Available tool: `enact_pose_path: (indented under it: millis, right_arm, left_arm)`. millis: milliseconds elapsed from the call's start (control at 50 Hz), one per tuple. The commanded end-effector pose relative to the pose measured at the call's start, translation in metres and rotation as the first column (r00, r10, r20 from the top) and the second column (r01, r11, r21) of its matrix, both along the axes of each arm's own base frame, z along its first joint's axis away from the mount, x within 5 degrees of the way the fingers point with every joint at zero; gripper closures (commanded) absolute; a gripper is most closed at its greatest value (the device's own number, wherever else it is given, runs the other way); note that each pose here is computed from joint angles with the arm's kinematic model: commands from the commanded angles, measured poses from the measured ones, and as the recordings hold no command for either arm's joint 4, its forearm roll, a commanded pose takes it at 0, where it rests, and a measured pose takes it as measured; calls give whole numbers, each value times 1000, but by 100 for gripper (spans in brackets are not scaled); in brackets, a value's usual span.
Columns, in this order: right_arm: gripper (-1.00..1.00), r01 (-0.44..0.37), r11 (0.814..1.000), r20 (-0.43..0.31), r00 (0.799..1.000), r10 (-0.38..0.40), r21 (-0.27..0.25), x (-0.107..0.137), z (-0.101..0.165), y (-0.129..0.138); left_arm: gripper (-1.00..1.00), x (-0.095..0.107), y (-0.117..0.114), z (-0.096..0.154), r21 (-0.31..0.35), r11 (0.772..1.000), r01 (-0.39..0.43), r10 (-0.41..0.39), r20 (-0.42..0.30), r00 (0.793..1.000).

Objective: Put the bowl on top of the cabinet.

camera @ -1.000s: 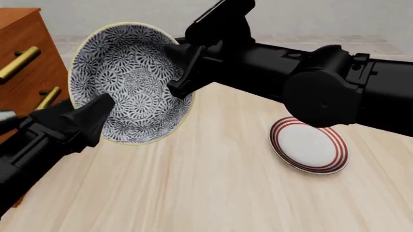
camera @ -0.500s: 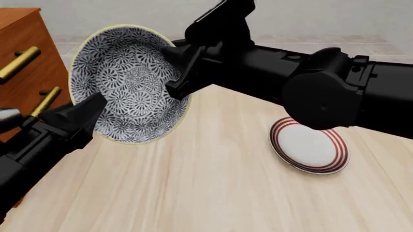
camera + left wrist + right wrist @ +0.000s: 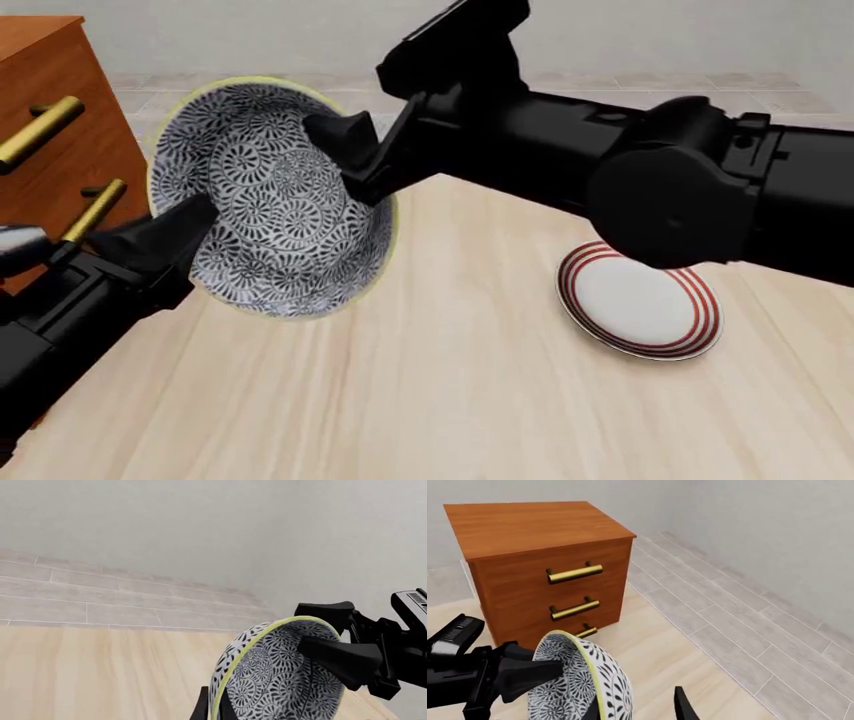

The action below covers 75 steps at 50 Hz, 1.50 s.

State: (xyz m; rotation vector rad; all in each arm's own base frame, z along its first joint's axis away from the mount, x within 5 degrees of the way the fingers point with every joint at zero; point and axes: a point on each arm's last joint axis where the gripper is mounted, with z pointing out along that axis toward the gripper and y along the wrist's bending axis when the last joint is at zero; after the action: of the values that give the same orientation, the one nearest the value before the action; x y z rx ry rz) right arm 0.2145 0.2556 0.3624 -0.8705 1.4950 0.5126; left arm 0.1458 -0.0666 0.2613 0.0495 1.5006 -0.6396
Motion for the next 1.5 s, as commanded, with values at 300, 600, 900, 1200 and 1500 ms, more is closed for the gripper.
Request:
enact_pose_path:
  millis: [300, 600, 900, 1200, 1500]
  right_arm:
    - [-100, -29, 1000, 34, 999, 29, -3, -17, 9, -7]
    - [-100, -51, 999, 51, 997, 51, 12, -29, 22, -13]
    - [-100, -61, 993, 103, 993, 50, 100, -55, 46, -43]
    - [-100, -56, 965, 179, 984, 10, 257, -89, 54, -96]
    - [-100, -29, 912, 174, 984, -46, 409, -112, 33, -139]
  left_arm:
    - [100, 3, 2, 12, -5, 1000, -18, 18, 29, 999]
    - [100, 6, 4, 14, -1, 999, -36, 36, 31, 999]
    - [100, 9, 5, 21, 26, 998, -56, 54, 42, 998]
    - [100, 8, 5, 31, 41, 998, -51, 49, 36, 998]
    - [100, 5, 3, 41, 59, 997, -41, 39, 39, 999]
